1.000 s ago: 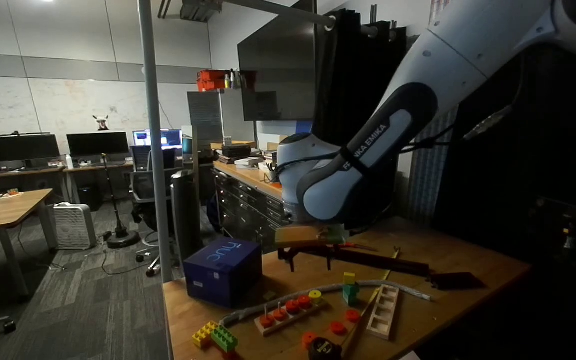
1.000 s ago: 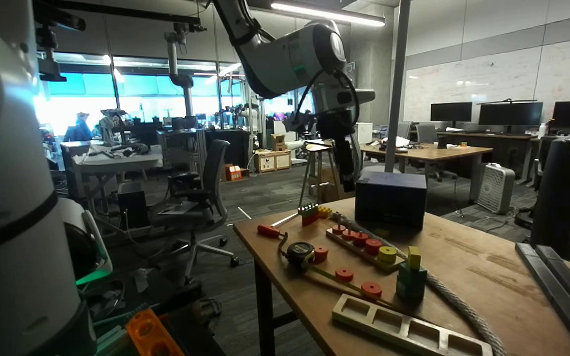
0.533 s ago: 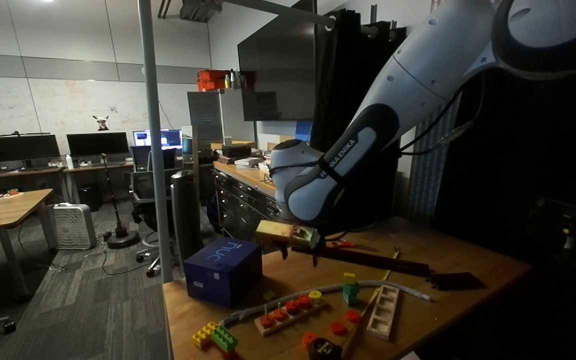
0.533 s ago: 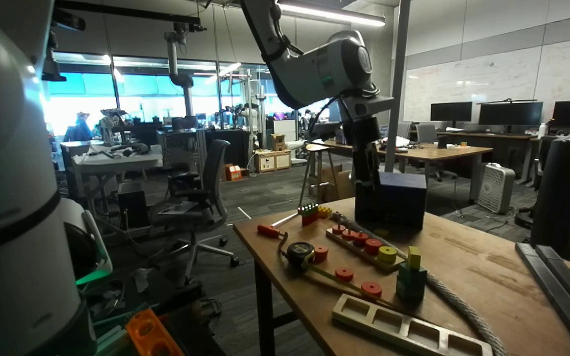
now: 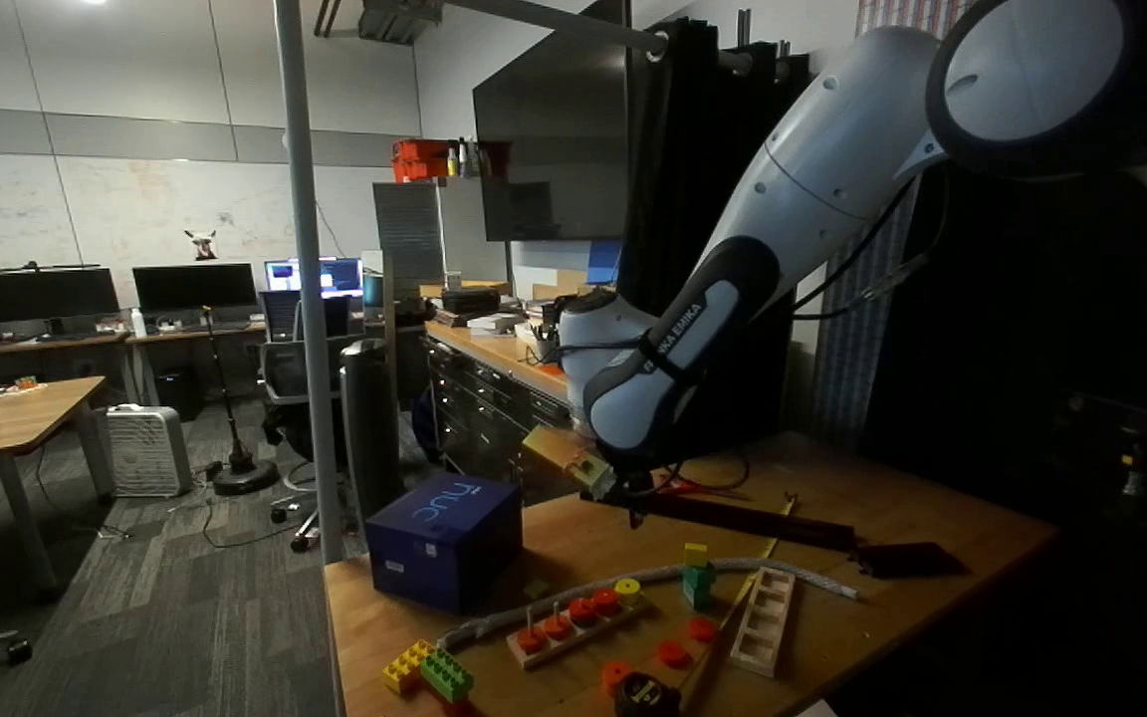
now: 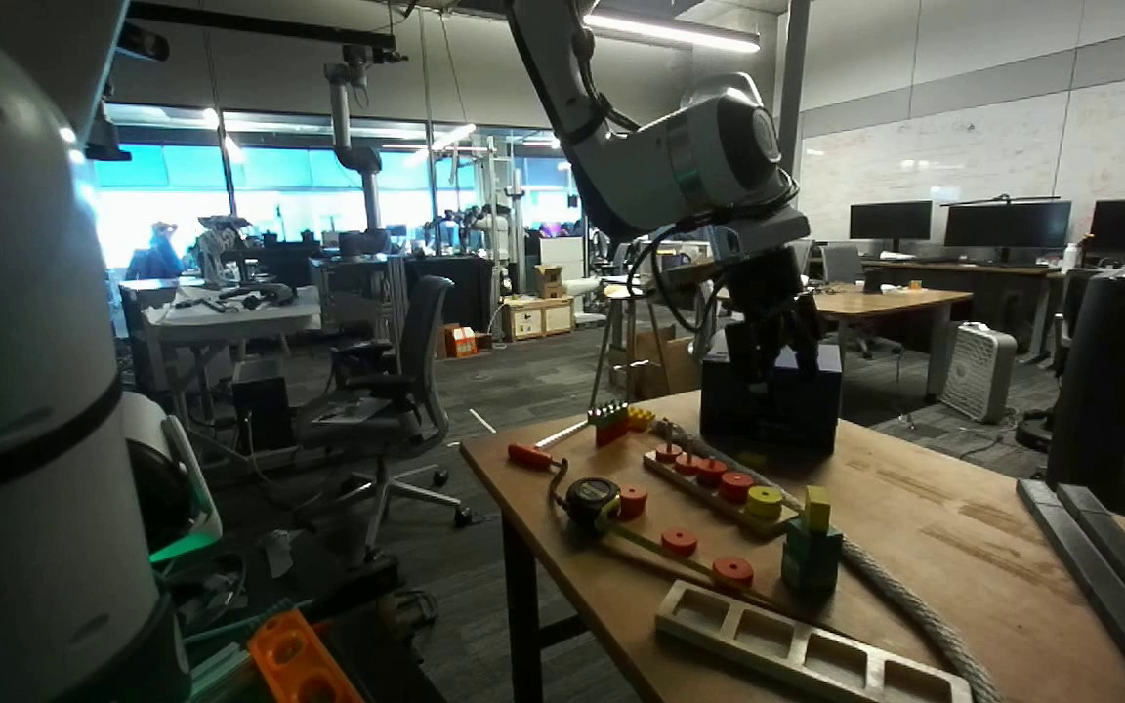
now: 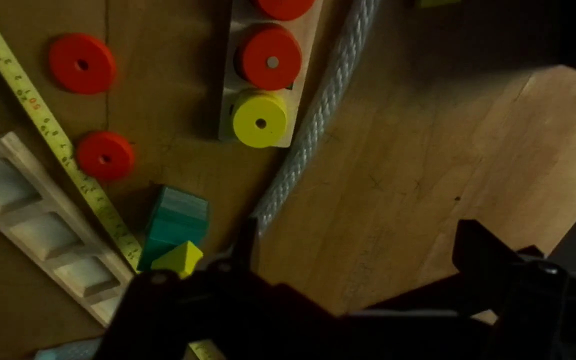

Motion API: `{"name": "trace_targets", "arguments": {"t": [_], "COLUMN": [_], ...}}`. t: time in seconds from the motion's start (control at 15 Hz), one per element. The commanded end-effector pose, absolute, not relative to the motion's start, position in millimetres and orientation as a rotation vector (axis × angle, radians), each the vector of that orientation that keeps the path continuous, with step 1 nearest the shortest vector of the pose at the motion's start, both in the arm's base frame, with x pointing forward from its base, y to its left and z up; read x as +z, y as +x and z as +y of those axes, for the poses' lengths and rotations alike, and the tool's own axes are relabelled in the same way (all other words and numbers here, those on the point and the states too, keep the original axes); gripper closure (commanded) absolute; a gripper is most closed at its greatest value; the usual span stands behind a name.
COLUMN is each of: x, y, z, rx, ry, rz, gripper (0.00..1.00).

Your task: Pick up the yellow tokens from the holder and put them on the table.

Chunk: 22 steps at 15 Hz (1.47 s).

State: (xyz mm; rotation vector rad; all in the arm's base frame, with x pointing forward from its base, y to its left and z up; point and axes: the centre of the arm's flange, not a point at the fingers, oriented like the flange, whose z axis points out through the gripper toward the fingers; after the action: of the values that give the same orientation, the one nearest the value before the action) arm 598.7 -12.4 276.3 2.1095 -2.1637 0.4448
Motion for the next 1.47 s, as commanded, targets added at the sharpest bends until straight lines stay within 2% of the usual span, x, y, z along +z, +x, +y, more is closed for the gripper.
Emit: {"name": "trace_targets", "arguments": {"t": [0.0,0.73,1.4], "x": [257.5,205.2,192.4], "y": [606.8,602.8,601.0], "z": [-12.8,-21.7,-34.5], "rx": [0.484,0.345,0.225], "ry": [1.931,1.852,1.842], "rz": [-2.343,-2.499,-2.588], "gripper": [0.0,0.0,0.0]}}
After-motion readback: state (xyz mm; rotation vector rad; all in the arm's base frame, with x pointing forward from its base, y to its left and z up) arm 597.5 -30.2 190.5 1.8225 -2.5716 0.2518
